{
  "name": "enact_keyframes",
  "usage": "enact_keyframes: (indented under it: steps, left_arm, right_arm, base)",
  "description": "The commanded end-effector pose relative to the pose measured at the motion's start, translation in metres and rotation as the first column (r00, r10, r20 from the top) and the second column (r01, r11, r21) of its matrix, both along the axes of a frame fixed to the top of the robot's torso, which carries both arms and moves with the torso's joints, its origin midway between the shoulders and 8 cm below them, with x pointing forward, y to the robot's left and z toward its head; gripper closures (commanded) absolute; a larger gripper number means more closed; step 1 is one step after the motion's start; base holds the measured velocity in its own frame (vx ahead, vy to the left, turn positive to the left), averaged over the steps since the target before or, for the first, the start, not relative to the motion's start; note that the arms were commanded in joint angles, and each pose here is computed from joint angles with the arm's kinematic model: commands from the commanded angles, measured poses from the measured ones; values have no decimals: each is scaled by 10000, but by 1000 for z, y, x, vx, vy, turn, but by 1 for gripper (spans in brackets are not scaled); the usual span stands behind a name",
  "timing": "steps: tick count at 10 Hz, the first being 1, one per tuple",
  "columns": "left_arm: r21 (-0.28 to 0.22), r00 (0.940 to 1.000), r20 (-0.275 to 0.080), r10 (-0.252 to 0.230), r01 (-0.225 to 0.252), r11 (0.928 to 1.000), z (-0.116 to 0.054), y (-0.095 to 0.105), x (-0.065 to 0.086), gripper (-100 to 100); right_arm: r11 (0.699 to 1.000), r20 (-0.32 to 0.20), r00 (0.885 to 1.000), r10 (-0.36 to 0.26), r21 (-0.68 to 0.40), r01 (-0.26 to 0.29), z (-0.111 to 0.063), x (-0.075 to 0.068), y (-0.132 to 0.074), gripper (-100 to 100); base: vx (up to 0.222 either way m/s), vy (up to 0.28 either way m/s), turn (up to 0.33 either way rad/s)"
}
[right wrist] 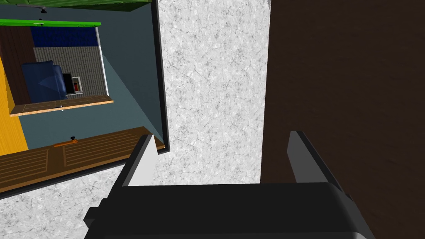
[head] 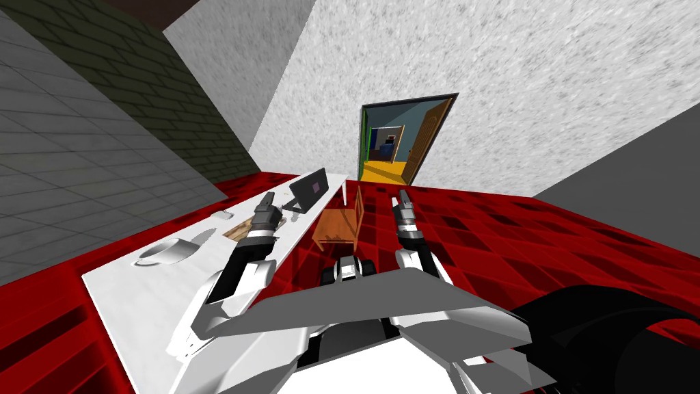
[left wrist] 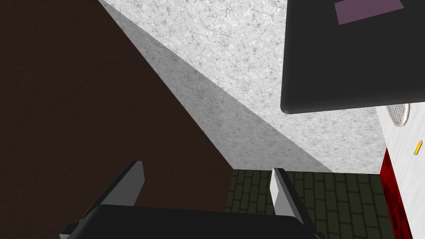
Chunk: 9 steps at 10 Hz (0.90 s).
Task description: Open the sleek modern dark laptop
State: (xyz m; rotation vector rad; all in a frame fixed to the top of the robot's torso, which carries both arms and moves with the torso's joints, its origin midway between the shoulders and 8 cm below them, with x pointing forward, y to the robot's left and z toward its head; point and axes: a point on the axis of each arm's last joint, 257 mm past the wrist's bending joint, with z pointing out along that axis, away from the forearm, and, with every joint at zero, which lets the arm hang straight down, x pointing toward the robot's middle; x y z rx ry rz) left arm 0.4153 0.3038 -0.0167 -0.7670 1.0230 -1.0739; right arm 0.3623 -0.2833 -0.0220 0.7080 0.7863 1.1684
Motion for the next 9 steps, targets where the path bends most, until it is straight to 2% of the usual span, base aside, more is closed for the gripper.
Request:
enact_keyframes:
  steps: [1,6,9]
  left_arm:
    - [-43,9992,-381,114,-116,9999,-4,4,5,-100]
    - [-134,9935,-1082,352,-368,9992,-7,14,14,-100]
    - [-192,9863,-1563,522,-558,9983,-14,20,17,-100]
  right_arm:
    - [10000,0,10000,0,0,0,0,0,0,0]
    - [10000,0,10000,0,0,0,0,0,0,0]
    - [10000,0,10000,0,0,0,0,0,0,0]
  base:
    - [12,17,-45]
    - [11,19,-79]
    - [11,22,-63]
